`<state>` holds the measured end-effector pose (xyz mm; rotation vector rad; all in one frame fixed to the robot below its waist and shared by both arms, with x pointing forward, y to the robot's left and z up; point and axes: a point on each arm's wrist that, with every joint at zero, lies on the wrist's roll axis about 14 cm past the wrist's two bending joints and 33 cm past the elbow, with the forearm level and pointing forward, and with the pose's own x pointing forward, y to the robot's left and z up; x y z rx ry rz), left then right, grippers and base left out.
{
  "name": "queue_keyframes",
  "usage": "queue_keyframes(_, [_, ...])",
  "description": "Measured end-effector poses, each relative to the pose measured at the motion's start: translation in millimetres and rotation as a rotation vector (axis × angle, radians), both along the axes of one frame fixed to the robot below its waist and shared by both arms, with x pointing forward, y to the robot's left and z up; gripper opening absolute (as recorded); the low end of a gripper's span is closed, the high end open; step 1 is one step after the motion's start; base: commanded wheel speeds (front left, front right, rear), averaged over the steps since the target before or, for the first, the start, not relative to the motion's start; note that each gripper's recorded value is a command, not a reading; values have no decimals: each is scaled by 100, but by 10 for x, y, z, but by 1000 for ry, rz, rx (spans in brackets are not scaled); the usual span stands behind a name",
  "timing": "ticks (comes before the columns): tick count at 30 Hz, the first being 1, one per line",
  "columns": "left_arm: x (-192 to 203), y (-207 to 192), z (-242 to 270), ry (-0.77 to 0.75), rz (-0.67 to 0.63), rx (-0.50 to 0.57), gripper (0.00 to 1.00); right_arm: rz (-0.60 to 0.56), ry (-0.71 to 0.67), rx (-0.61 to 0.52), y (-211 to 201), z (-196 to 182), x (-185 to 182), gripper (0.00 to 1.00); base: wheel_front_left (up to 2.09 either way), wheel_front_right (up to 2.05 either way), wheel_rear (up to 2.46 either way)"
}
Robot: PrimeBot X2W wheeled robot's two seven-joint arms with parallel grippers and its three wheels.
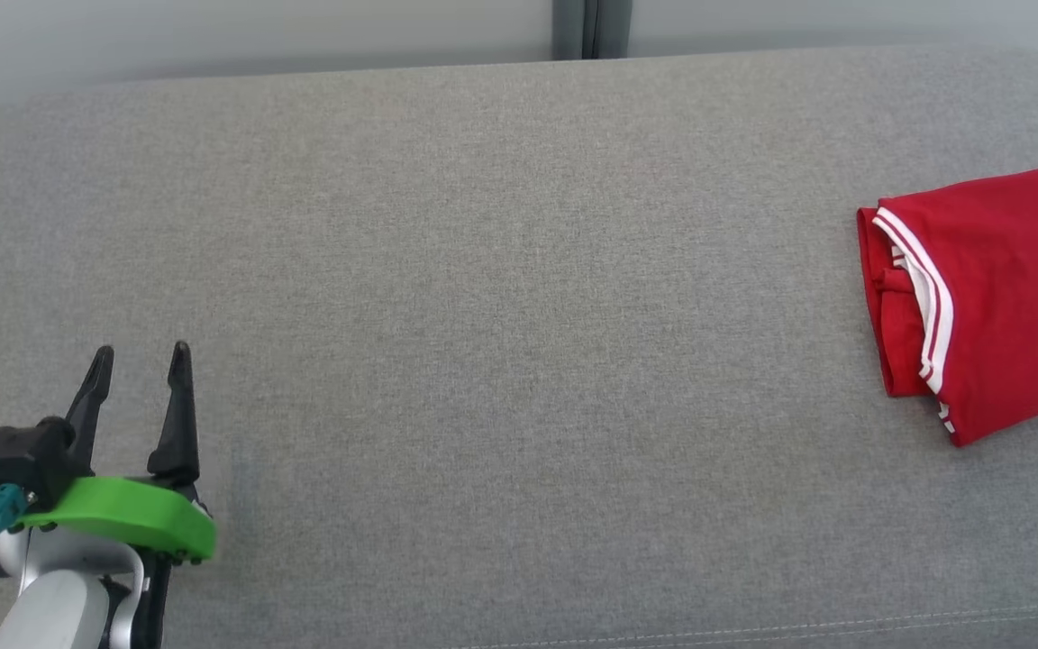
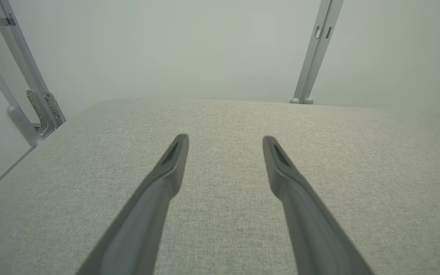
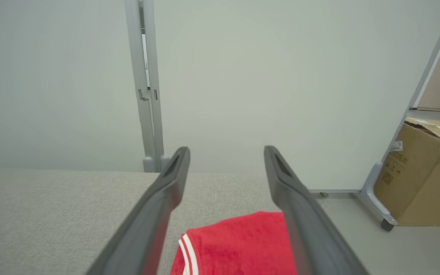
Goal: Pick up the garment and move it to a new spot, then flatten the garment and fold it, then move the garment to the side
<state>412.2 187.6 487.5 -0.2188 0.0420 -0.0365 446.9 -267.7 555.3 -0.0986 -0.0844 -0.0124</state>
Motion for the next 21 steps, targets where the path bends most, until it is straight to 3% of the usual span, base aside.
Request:
queue_keyframes(5, [-190,219,-113,36,59,38,100,3,38,115,245,-330,-313,100,0,0,0])
queue_keyframes(11, [-249,305,-65,19,85,55,100,-41,161,169,294,-800,-702,100,0,0,0])
queue_keyframes(19, [-290,258,-143,38,88,49,100,-62,189,128,318,-943,-818,100,0,0,0])
queue_keyframes(20, [-302,255,-168,47,88,48,0,-59,192,128,336,-955,-823,0,0,0,0])
queue_keyframes(21, [-319,237,-211,60,87,44,0,-60,203,136,358,-991,-835,0,0,0,0])
